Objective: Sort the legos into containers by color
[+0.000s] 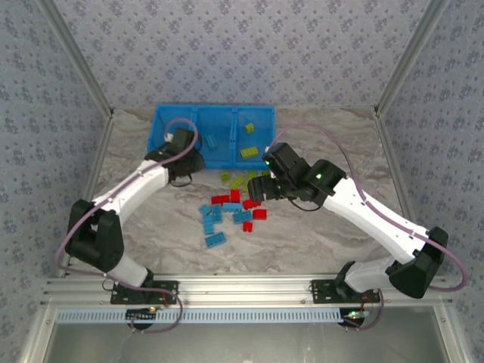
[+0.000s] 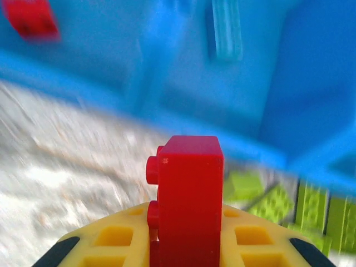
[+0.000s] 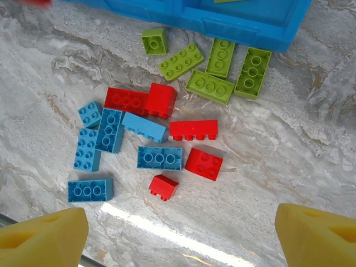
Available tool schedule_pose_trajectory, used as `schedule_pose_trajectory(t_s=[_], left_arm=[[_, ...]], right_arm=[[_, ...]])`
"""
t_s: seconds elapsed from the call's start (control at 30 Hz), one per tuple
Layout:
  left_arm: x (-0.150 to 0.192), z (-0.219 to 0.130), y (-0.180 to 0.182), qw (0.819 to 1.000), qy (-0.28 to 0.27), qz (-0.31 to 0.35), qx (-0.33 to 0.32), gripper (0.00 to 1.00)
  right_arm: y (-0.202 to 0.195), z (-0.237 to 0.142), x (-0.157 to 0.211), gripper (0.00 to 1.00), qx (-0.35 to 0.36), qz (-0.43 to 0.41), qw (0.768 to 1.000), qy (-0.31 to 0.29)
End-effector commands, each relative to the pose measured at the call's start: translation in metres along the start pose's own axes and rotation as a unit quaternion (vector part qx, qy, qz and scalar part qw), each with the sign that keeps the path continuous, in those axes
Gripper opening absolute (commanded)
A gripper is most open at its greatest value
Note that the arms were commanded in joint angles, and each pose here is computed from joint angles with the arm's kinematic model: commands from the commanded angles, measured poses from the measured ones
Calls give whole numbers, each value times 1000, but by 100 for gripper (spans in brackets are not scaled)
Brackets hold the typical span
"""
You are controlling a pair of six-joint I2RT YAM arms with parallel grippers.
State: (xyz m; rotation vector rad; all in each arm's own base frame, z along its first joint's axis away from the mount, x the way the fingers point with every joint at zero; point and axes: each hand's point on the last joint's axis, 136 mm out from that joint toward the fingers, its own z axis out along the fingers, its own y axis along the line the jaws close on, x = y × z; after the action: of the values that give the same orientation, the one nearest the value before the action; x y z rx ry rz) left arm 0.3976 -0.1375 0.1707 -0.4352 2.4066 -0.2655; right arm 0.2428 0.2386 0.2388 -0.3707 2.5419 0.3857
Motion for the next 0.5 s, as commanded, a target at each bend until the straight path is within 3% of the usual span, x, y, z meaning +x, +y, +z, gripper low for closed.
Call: schedule_pose_trajectory(t_s=[0.0,0.27,0.4,0.47], left_arm=[[-58,5,22,997,-57,24,-56,10],[-115,90,42,997,-33,-7,-65,12],[-133,101,30,998,-37,4,-46,25],[-140,97,26,998,-44,4,-40,36]], right_arm=[[0,-2,0,90,-6,9,1000,-4],[0,-10,4,89,-7,11,1000,-7],[-6,-14,8,90,3,17,1000,-13],[-8,-15,10,90,5,22,1000,-14]])
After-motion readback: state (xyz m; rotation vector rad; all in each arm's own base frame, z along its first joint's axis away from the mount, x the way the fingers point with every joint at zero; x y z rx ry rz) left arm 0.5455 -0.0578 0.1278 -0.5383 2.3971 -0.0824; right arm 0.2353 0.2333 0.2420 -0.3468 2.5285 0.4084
